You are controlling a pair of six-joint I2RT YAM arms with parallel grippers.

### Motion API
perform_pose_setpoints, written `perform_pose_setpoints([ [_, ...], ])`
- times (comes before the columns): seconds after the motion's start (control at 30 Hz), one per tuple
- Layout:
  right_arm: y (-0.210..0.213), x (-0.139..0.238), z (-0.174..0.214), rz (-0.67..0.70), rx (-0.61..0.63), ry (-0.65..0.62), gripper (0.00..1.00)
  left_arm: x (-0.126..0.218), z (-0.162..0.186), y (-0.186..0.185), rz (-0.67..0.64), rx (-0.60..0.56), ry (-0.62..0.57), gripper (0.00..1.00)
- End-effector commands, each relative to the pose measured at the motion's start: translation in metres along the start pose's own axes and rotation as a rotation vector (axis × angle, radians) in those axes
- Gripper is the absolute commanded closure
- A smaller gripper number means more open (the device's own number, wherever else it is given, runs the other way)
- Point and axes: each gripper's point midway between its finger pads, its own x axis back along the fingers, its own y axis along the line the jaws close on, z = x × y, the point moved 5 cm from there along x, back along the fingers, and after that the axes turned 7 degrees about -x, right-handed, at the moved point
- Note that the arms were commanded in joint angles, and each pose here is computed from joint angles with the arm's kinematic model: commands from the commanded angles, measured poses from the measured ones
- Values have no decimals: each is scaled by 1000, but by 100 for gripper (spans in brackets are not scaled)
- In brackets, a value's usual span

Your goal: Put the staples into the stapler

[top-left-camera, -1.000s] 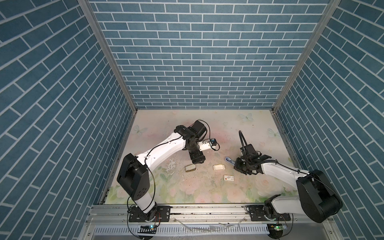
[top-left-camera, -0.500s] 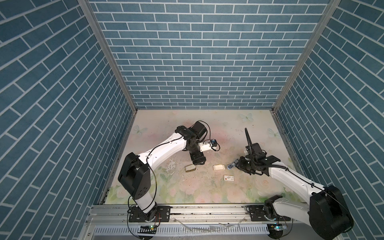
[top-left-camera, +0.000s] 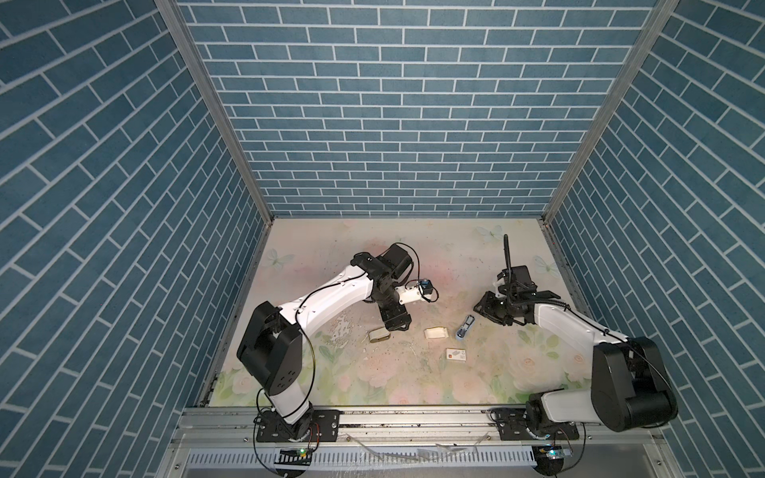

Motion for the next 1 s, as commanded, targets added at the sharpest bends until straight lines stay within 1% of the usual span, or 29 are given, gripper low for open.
perform_pose_setpoints([
  [0.0, 14, -7, -5, -94, 78, 46, 65, -5, 4, -5, 34, 13, 13, 18],
  [0.1, 12, -14, -2, -98, 85, 80, 66, -5, 5, -6, 36, 16, 14, 18],
  [0.17, 10, -17, 1, -102, 86, 97, 68, -5, 5, -7, 36, 17, 12, 18],
  [0.5, -7, -17, 15, -38, 83, 123, 74, -5, 5, -7, 36, 20, 13, 18],
  [0.73, 1, -6, 10, -52, 102, 91, 74, -4, 6, -7, 32, 19, 18, 18],
  [0.9, -7, -6, 9, 21, 97, 85, 74, -3, 5, -7, 31, 19, 18, 18],
  [0.97, -10, -12, 12, 18, 94, 106, 75, -3, 4, -7, 33, 20, 12, 18],
])
